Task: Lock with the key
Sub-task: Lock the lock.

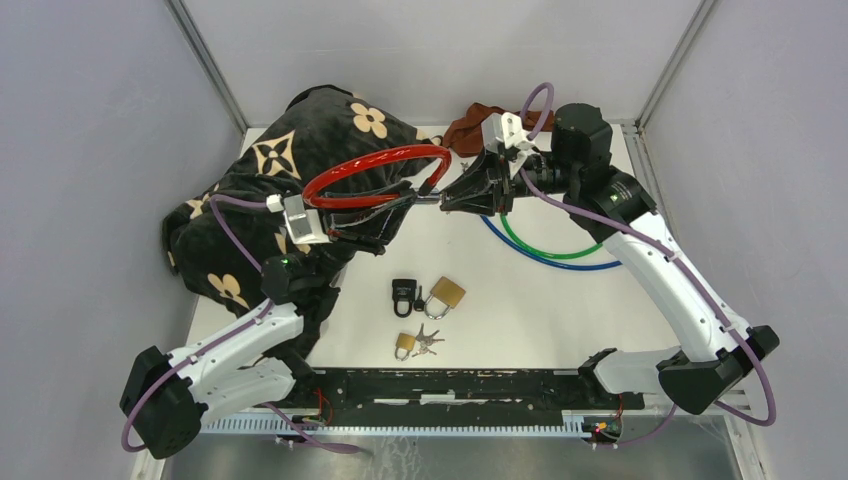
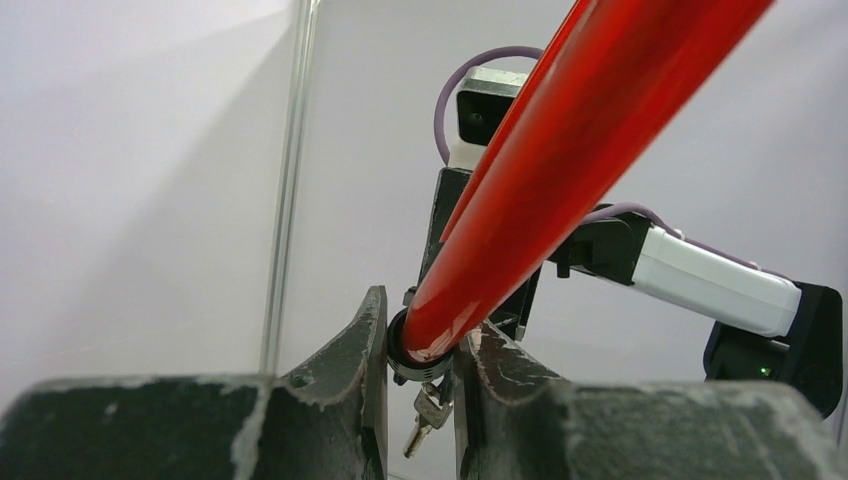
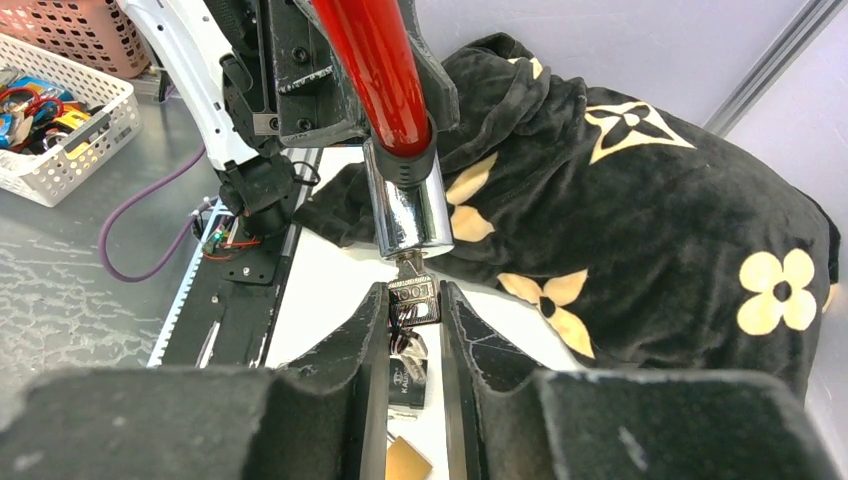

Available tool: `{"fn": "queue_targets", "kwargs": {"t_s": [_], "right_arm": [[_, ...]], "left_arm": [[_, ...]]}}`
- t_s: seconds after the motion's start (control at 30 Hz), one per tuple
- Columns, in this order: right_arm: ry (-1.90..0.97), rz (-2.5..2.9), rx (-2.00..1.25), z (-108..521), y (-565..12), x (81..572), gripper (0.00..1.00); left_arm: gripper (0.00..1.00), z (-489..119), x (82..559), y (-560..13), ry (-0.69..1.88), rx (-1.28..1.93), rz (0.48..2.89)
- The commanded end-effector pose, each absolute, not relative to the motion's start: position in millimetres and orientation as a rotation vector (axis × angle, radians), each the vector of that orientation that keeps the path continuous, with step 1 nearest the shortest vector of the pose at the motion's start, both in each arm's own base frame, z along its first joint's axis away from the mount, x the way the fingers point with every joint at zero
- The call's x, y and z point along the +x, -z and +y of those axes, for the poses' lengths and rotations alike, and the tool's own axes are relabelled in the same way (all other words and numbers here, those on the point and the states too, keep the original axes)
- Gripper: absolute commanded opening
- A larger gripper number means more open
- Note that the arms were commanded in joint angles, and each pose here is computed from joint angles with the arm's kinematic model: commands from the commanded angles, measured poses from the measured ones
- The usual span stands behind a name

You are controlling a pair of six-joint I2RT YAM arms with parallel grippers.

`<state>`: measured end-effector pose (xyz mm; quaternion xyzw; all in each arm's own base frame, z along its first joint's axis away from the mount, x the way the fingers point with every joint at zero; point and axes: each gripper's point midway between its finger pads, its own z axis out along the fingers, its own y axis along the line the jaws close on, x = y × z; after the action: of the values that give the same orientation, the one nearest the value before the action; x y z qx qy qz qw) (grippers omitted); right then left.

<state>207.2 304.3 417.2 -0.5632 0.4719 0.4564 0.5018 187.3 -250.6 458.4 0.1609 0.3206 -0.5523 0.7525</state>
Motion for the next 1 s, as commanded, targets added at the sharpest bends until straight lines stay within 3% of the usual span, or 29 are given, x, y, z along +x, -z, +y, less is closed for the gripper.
{"fn": "queue_targets", "kwargs": {"t_s": [0.0, 0.27, 0.4, 0.5, 0.6, 0.73, 0.9, 0.93, 0.97], "right_arm": [[-1.074, 1.055, -1.326, 303.7, -439.0, 207.8, 0.02], [-0.938, 1.010, -1.234, 298.3, -443.2, 222.8, 0.03], [-0.969, 1.015, -1.299, 301.0, -436.2, 218.7, 0.28], [-0.923, 1.028, -1.337, 298.1, -429.7, 220.3, 0.66], [-0.828, 1.065, -1.391, 286.8, -427.6, 223.6, 0.85], [-0.919, 1.110, -1.426, 284.2, -443.3, 220.5, 0.90], [-1.354, 1.144, -1.387, 273.9, -438.3, 206.6, 0.83], [-1.484, 1.182, -1.362, 265.5, -429.8, 199.6, 0.97], [-1.518, 1.158, -1.362, 259.8, -433.8, 191.8, 0.98]], "left_arm": [[0.02, -241.0, 180.3, -482.2, 1.192, 0.331, 0.635], [0.02, -249.6, 200.3, -461.2, 1.205, 0.284, 0.788], [0.02, -247.7, 191.0, -467.3, 1.185, 0.330, 0.720], [0.02, -247.1, 186.5, -470.6, 1.181, 0.347, 0.688], [0.02, -247.1, 184.4, -471.1, 1.182, 0.358, 0.684], [0.02, -248.6, 181.7, -471.0, 1.193, 0.372, 0.684], [0.02, -248.6, 179.2, -473.1, 1.197, 0.381, 0.678], [0.02, -247.7, 178.4, -473.9, 1.196, 0.381, 0.676], [0.02, -247.0, 177.7, -474.2, 1.196, 0.381, 0.675]]}}
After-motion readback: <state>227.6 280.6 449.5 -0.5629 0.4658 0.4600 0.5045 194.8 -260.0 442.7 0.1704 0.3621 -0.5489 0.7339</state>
